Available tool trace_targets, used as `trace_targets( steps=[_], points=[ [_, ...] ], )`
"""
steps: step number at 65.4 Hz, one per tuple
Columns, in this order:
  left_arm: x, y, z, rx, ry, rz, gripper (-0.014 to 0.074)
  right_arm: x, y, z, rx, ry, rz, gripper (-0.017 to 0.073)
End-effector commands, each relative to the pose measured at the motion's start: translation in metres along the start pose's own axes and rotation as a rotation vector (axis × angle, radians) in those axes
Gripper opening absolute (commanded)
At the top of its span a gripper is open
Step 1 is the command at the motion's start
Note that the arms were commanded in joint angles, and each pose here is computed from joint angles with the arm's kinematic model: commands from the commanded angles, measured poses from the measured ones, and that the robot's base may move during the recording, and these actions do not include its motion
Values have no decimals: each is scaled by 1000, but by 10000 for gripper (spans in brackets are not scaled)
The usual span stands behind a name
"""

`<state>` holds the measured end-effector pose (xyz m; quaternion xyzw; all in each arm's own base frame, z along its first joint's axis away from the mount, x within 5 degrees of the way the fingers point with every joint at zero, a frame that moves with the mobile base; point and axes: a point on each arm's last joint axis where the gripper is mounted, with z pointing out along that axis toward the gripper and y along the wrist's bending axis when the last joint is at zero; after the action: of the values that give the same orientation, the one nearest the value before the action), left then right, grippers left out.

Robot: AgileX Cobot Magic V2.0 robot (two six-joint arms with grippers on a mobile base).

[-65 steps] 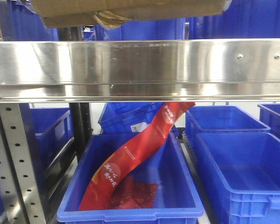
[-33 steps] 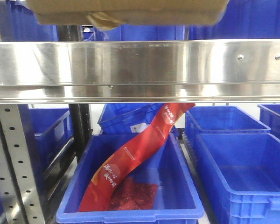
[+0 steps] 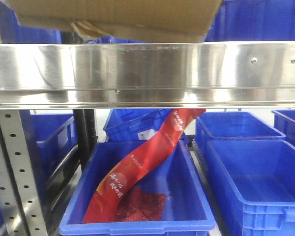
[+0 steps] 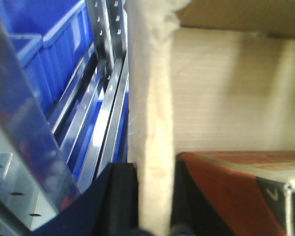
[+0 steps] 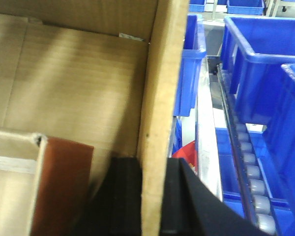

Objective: Stack two boxes on right shelf middle
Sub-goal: 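Lower the held boxes onto the shelf above the steel rail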

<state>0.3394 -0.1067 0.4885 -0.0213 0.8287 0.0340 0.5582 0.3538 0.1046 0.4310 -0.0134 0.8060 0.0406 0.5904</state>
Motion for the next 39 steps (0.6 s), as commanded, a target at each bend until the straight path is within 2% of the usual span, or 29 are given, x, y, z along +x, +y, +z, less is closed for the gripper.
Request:
trace_targets(
  steps=[1,15,17,22,25,35,39],
  points=[
    [-5,-10,5,64,-62,-13,-111,-4,0,1,-10,-37,-17,-151],
    [5,-14,28,52,-23,-4,-111,-4,-5,3,11,-29,-26,-151],
    [4,-12,29,53,-29,-9,-111,-5,-8,3,15,-35,-2,-151],
    [3,-11,33,74,-41,-29,-111,-4,-13,7,26,-36,146,-151],
    [2,-9,36,84,-50,-45,-111,-2,-18,11,42,-28,198,-151],
    [4,-1,44,92,-25,-99,-105,1,-20,16,46,-23,198,-151],
    [6,0,47,93,-9,-110,-50,1,-19,17,43,-26,198,-151]
  ],
)
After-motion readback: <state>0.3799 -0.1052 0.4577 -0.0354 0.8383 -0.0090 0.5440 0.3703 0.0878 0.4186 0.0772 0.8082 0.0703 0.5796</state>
